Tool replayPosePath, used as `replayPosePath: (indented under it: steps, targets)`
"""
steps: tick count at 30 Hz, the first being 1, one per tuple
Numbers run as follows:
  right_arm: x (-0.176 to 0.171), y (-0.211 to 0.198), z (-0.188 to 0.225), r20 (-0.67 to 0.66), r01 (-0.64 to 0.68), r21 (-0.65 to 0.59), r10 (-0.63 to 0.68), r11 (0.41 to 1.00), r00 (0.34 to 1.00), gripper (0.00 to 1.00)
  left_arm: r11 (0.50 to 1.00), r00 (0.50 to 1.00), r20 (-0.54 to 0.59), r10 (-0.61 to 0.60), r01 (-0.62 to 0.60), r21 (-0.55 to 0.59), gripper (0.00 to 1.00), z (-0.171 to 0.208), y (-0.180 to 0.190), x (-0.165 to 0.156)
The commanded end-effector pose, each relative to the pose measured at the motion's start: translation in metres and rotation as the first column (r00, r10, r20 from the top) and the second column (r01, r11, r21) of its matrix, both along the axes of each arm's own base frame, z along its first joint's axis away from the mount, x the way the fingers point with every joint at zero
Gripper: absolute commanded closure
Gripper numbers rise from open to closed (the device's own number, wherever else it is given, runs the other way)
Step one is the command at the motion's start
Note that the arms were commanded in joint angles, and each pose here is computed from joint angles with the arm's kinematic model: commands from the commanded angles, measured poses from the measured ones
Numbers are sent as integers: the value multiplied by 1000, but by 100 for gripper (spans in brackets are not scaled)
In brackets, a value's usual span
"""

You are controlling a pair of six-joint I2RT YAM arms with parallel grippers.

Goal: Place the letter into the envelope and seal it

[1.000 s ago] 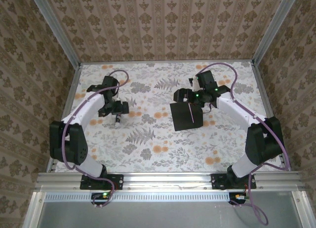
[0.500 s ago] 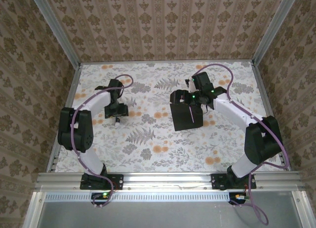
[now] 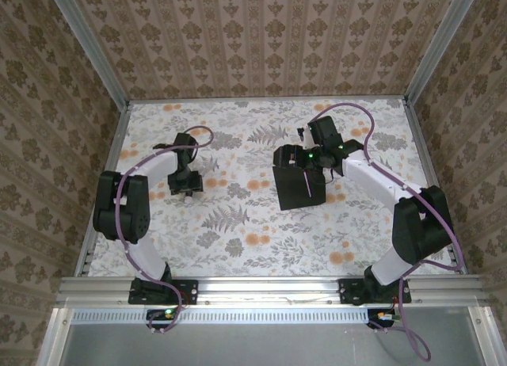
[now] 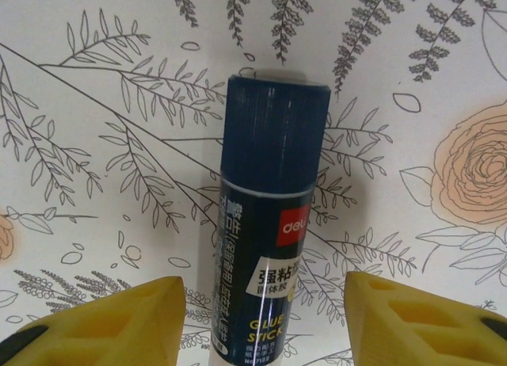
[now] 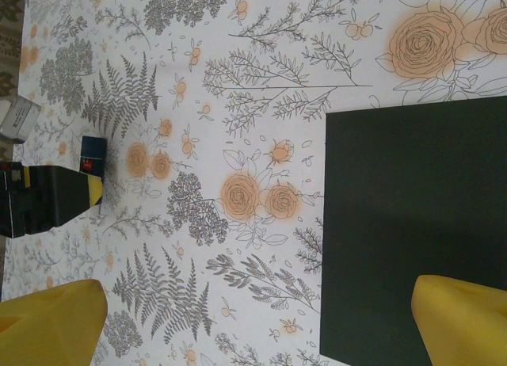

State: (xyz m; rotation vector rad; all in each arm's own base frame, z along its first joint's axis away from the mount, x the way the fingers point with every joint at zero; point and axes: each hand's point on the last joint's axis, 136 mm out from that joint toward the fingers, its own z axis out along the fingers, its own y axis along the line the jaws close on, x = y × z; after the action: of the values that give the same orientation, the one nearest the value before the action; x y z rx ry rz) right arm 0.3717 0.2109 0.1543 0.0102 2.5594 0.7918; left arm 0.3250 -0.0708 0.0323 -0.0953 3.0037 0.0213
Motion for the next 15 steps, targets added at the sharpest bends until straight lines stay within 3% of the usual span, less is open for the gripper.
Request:
replayPosePath:
  steps: [1,6,15]
  targets:
    - [-2,-8,-16,-32,14,-43,-15,999,999,0,1000,1000,-11,-7,7,12,47,-8,5,-2]
    - [-3,-8,-17,-34,12,-44,-14,999,999,0,1000,1000,1,-5,5,4,54,-10,5,3]
    - [-4,-10,-18,-36,16,-51,-18,999,999,0,1000,1000,0,-4,4,-4,56,-13,3,6]
